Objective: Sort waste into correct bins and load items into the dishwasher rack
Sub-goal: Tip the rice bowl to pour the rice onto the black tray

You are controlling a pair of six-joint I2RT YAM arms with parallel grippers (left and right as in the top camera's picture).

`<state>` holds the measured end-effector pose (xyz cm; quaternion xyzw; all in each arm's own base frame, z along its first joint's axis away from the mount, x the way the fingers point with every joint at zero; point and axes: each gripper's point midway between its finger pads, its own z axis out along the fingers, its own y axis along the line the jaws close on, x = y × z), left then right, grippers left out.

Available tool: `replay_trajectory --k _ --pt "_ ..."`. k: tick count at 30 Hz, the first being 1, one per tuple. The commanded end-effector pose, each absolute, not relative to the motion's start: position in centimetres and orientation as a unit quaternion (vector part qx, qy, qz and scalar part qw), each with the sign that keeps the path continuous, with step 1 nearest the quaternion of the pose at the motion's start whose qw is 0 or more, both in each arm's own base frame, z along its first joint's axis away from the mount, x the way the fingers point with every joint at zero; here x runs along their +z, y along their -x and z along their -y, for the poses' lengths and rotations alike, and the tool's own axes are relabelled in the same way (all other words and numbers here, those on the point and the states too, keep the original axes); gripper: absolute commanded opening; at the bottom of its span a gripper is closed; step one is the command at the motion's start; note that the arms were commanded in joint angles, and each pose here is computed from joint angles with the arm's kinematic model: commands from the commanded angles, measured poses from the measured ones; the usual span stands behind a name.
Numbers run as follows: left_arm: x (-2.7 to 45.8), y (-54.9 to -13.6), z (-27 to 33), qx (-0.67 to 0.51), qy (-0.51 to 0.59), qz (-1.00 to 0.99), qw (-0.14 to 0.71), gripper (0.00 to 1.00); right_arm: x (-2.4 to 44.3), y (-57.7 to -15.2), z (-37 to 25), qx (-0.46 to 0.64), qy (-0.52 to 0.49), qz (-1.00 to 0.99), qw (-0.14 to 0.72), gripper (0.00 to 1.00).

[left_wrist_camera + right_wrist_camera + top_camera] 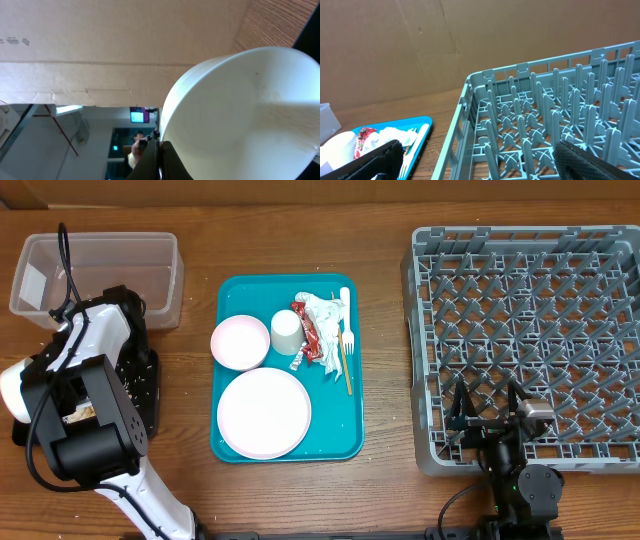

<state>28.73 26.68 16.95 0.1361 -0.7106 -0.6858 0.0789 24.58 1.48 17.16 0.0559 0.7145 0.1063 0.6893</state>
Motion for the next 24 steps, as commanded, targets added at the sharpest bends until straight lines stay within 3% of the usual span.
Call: replay_trajectory --k 1,10,24 --pt "17.05 -29.1 -26.77 -0.696 -0.1 0.703 0.108 0.04 17.01 -24.61 -1.35 0.103 -0.056 -0.713 0.692 1.0" --pt "17.04 -29.52 -26.89 -0.687 -0.051 0.708 0.156 0.04 17.01 -24.61 -1.35 0.103 -0.056 -0.713 0.692 1.0" --pt "17.91 -29.68 -26.54 -0.691 -0.063 0.707 0.137 0.04 17.01 -24.61 -1.35 0.103 -0.056 -0.713 0.692 1.0"
